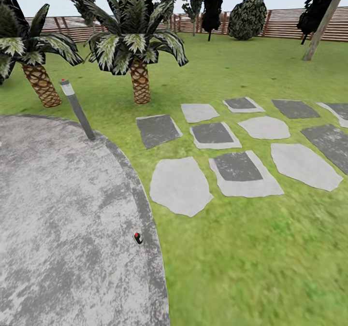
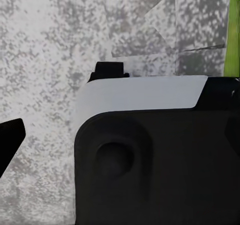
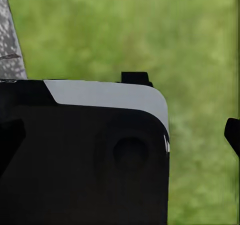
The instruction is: Pick up the pesticide atomizer in the garden and spray insectifuge to fully cover both potted plants in the garden.
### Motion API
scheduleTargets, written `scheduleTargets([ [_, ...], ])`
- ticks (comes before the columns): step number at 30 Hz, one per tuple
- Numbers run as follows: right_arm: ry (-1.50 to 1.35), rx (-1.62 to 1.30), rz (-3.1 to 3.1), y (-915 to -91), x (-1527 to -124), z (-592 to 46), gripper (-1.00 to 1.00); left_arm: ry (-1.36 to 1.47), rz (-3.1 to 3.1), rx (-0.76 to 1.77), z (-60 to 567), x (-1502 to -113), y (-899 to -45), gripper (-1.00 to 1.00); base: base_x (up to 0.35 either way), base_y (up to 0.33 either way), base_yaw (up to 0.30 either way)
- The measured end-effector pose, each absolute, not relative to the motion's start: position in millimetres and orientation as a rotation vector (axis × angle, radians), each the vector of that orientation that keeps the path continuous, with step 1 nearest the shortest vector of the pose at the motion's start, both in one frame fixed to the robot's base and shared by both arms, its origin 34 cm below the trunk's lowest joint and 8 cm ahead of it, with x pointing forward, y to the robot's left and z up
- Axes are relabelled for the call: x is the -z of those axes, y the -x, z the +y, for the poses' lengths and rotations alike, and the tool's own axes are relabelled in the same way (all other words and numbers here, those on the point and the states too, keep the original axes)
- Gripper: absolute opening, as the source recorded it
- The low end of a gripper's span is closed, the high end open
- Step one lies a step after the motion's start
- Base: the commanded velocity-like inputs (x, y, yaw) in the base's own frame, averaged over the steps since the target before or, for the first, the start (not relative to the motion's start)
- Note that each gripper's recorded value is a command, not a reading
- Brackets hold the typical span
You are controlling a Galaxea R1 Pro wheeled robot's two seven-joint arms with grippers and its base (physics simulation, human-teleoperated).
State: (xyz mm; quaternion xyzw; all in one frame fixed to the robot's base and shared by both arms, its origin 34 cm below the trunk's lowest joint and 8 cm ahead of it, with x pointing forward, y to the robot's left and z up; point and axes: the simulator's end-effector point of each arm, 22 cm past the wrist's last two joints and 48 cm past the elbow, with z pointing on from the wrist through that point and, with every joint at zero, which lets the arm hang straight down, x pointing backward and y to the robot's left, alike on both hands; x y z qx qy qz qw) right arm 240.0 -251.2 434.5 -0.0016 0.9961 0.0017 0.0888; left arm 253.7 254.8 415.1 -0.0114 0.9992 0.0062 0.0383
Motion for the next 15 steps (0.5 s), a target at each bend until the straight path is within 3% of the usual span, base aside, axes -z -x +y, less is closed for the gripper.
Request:
scheduleTargets([
  [15,0.005,-0.005,2.981,-233.0,-432.9,-251.4,1.00,0.035,3.081,-0.019,254.7,-413.2,-247.0,1.00,0.261,-0.202,0.200],
])
